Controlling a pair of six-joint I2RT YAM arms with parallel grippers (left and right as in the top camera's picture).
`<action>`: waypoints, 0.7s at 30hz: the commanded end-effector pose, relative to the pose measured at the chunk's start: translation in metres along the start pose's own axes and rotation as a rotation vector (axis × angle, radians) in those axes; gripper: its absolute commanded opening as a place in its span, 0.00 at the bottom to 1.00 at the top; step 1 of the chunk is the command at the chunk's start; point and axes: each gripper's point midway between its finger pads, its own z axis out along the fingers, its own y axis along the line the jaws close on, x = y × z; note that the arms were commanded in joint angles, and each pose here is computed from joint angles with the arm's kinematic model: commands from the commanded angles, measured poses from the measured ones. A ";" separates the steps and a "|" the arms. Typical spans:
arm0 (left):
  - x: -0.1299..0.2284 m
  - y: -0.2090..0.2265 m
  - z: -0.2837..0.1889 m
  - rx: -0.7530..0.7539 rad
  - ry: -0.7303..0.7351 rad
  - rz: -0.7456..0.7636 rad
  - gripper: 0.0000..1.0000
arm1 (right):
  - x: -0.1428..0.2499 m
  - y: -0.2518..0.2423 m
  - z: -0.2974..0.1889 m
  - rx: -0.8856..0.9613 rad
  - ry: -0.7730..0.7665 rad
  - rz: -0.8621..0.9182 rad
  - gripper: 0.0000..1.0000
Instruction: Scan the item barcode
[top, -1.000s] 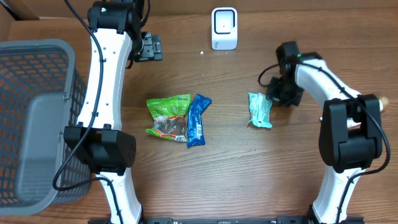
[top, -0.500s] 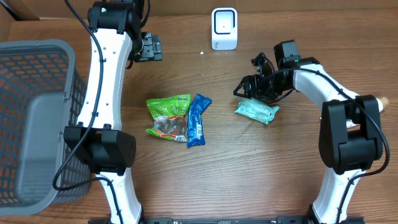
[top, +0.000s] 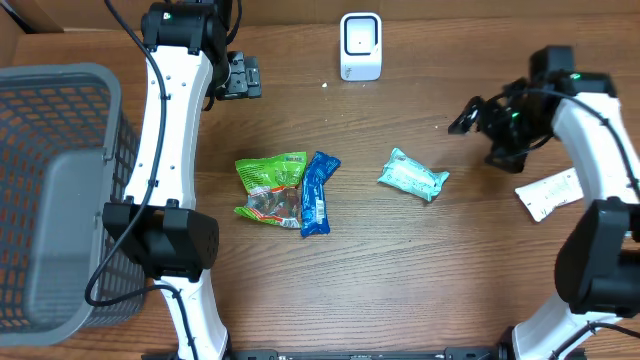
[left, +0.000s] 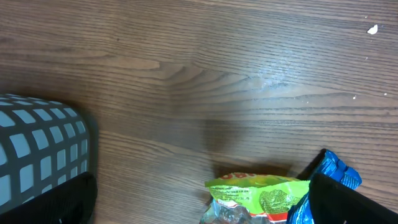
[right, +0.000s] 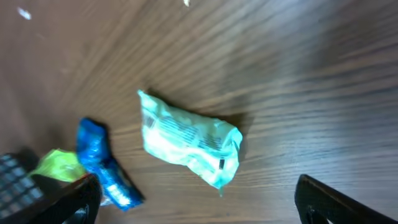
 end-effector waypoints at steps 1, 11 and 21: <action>-0.005 0.000 -0.013 0.003 -0.040 0.000 1.00 | 0.023 -0.006 0.037 0.037 0.052 -0.020 0.98; -0.005 0.000 -0.013 0.003 -0.040 0.000 1.00 | 0.043 -0.011 0.089 0.018 0.040 -0.115 0.92; -0.005 0.000 -0.013 0.003 -0.040 0.000 1.00 | 0.036 -0.020 0.115 -0.033 -0.054 -0.165 0.58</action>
